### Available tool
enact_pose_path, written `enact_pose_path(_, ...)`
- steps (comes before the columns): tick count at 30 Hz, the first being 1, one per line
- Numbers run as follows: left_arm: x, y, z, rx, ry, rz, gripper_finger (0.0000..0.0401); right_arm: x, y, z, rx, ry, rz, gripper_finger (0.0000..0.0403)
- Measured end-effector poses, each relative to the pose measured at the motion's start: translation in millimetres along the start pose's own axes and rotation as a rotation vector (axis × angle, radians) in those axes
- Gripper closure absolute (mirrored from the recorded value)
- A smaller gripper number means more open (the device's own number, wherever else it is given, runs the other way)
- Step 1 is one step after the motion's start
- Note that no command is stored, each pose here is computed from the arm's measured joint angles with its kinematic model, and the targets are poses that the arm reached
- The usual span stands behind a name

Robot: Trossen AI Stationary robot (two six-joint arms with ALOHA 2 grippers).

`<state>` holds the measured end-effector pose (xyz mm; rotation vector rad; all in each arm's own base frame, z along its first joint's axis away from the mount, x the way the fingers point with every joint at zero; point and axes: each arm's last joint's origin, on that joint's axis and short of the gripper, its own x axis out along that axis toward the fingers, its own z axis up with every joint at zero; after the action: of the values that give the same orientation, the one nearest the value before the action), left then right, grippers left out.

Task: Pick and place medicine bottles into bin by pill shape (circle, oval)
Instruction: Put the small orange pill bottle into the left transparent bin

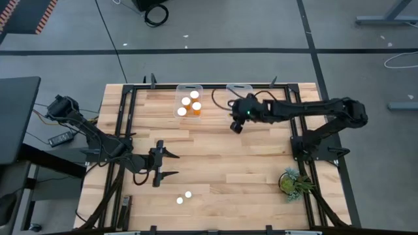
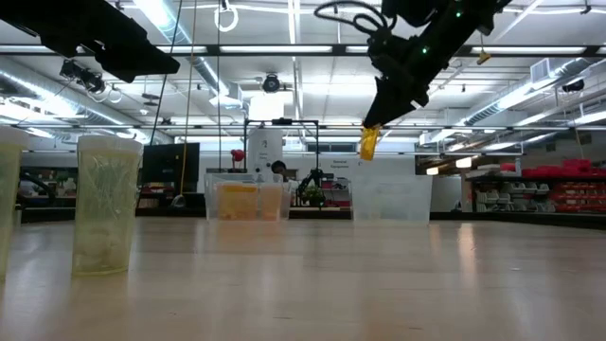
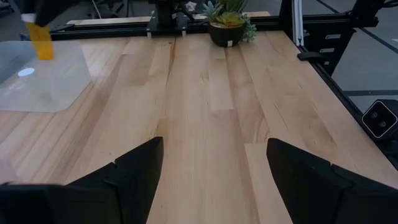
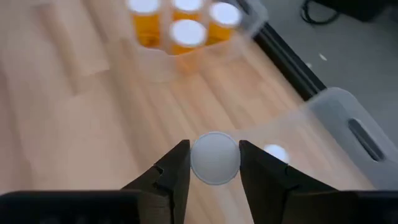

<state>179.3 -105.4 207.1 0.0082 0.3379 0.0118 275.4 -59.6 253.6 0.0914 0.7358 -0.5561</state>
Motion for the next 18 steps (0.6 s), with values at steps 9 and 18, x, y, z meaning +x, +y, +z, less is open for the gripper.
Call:
enact_pose_path(9, 0, 0, 0, 0.0, 0.0, 0.0, 0.0108, -6, -33, 37, 0.108, -0.073, -0.035, 0.0268)
enact_pose_path(18, 0, 0, 0, 0.0, 0.0, 0.0, 0.0108, 11, -61, 63, 0.138, -0.015, -0.115, 0.0269)
